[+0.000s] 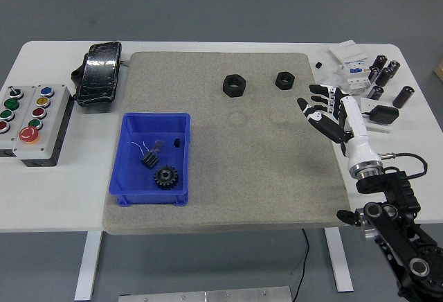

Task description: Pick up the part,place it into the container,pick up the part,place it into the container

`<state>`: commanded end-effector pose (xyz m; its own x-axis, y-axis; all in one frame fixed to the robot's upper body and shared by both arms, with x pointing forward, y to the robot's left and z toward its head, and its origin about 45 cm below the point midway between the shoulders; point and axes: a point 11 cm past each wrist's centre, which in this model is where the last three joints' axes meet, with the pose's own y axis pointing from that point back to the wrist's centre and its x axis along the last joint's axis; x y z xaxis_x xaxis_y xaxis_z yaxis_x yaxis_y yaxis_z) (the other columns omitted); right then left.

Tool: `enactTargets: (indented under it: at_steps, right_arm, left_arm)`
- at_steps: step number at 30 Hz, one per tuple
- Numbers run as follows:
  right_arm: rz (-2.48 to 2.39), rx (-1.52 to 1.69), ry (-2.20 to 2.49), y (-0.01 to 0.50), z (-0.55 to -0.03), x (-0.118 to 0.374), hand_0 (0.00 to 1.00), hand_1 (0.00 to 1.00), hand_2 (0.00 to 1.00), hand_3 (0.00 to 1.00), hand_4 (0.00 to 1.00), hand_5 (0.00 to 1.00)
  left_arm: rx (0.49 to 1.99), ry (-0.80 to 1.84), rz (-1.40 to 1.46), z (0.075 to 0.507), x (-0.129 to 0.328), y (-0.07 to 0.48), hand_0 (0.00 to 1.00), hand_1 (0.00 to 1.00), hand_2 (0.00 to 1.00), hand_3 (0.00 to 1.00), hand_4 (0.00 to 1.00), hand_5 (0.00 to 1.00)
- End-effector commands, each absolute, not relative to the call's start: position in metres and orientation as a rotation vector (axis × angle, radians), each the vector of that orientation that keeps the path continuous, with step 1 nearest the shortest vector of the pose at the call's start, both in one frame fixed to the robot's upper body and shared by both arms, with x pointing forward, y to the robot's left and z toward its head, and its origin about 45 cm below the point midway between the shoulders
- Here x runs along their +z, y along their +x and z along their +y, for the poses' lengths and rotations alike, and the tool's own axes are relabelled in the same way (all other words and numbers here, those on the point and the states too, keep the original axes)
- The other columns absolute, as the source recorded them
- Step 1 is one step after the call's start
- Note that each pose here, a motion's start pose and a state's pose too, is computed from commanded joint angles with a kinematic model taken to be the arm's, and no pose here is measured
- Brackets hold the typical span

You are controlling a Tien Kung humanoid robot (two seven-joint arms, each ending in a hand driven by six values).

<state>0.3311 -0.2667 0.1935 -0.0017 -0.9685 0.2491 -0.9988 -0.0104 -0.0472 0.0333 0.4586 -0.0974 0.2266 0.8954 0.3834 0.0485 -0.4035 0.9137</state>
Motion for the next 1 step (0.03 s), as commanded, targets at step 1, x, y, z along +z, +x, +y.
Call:
enactTargets:
  at_steps: [1]
  right_arm:
    - [-2.103,0.323,2.126,0.3311,-0.2646,0.1953,0.653,0.696,0.708,0.659,0.838,0.406]
  left_arm:
    - [1.282,1.668,0.896,0.4584,-0.0975,0.0329,0.644,0.522,0.531,0.617,0.668,0.343]
